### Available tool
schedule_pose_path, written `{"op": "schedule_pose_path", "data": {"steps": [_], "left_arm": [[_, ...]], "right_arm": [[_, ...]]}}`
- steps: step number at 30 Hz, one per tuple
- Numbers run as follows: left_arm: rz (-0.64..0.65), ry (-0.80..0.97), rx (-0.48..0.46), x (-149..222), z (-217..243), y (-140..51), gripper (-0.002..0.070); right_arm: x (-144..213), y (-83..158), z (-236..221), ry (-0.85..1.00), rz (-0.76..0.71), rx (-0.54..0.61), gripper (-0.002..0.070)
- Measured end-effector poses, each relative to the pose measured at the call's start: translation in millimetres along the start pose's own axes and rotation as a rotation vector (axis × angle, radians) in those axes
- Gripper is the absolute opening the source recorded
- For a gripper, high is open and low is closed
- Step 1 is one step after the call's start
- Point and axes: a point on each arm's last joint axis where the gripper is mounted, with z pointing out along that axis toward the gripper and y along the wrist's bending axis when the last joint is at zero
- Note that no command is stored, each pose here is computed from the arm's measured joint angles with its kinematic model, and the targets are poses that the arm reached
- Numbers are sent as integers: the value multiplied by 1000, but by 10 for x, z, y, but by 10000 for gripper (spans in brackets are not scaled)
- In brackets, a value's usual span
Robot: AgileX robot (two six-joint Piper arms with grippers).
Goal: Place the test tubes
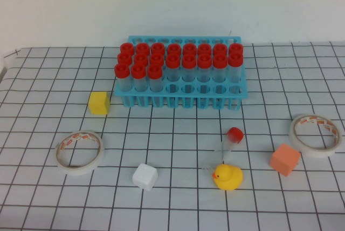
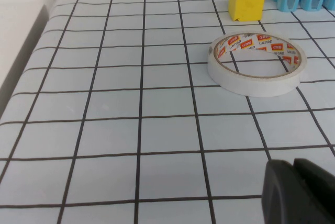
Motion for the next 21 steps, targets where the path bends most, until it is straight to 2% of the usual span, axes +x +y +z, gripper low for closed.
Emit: {"op": "schedule_pose_path", "data": {"steps": [8, 12, 15, 21], "left_arm": [[0, -9, 0, -8, 0, 0, -1], [0, -82, 2, -70, -1, -2, -1], [2, -231, 7, -204, -22, -6, -1], [20, -614, 18, -520, -164, -21, -1]], "right_arm": [[-2, 0, 0, -2, 0, 0, -1], [-31, -1, 6, -49, 0, 3, -1], [-116, -6, 1, -152, 0, 10, -1], [-405, -25, -95, -488, 0, 33, -1]]}}
